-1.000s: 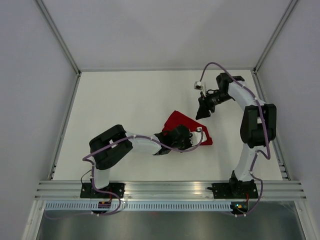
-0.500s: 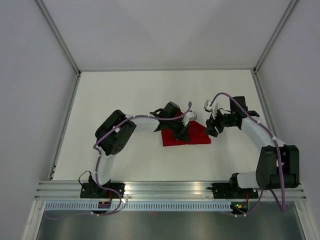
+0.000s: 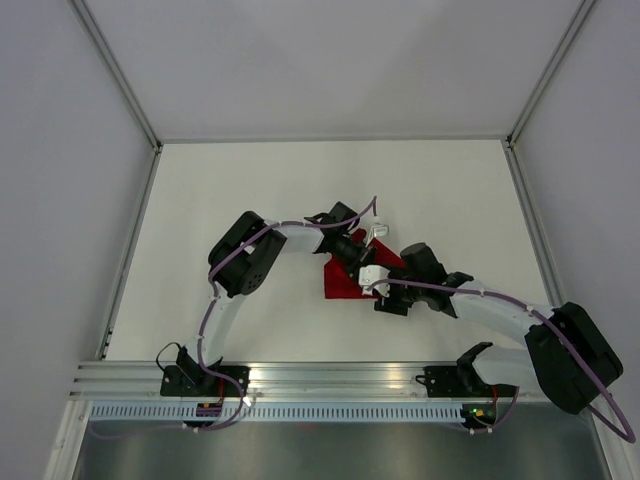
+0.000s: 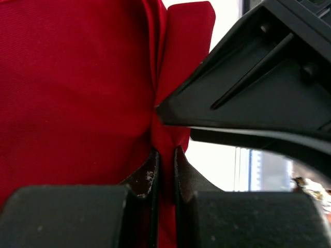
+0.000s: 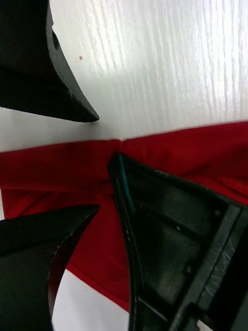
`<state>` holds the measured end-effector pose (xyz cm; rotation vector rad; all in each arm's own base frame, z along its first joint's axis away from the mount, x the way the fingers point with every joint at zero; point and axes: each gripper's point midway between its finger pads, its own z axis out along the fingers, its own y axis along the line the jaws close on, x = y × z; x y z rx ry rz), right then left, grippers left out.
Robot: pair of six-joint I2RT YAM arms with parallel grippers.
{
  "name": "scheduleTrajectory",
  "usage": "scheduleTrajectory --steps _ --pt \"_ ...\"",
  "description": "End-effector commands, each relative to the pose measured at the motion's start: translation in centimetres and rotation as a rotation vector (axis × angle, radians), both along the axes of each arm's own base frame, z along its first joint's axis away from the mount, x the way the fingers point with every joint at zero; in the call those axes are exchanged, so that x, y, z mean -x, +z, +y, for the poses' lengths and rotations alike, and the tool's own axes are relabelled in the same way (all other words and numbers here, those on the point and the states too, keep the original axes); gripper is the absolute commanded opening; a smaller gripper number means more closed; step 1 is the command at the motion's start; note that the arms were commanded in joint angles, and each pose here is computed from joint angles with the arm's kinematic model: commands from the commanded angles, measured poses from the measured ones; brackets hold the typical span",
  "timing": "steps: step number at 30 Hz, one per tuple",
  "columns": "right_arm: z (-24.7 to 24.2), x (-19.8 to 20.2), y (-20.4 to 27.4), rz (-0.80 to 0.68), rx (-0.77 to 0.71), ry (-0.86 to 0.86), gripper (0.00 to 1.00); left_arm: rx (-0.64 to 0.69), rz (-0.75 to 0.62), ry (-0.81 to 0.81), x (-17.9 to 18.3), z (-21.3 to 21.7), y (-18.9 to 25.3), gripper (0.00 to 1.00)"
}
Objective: Fold the napkin, place the utensils inside, and roll it up
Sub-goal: Roll the napkin at the center of the board.
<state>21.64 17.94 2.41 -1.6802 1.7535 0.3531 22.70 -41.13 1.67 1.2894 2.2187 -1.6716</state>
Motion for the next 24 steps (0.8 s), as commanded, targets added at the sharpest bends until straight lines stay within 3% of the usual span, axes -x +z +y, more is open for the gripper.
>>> scheduleTrajectory --steps 1,3,6,7,10,14,18,24 --pt "0.7 -2.9 0.6 -0.128 0.016 -0.061 0.71 -0.194 0.117 0.032 1.9 2.3 -5.2 0.02" --pt "0.8 -2.7 0.0 -0.115 0.029 -0.053 0.7 -0.193 0.118 0.03 1.9 2.2 -5.1 0.02" --pt "0.8 -2.3 -0.7 -0.093 0.057 -0.037 0.59 -0.186 0.117 0.03 1.7 2.2 -4.7 0.02" --pt "0.9 -2.3 -0.9 -0.082 0.068 -0.03 0.44 -0.187 0.118 0.031 1.7 2.2 -4.7 0.02" --pt "0.6 -1.6 -1.6 -0.033 0.1 -0.014 0.22 -0.186 0.102 0.04 1.2 2.3 -4.0 0.08" --pt "0.1 -0.1 -2.2 0.061 0.147 0.012 0.18 -0.157 0.035 0.083 -0.8 2.1 -1.5 0.28" --pt "0.2 1.0 -2.4 0.164 0.174 0.052 0.16 -0.135 -0.061 0.134 -2.9 2.1 1.4 0.41" --pt "0.0 1.7 -2.0 0.317 0.18 0.087 0.15 -0.156 -0.255 0.304 -7.3 2.9 5.7 0.46"
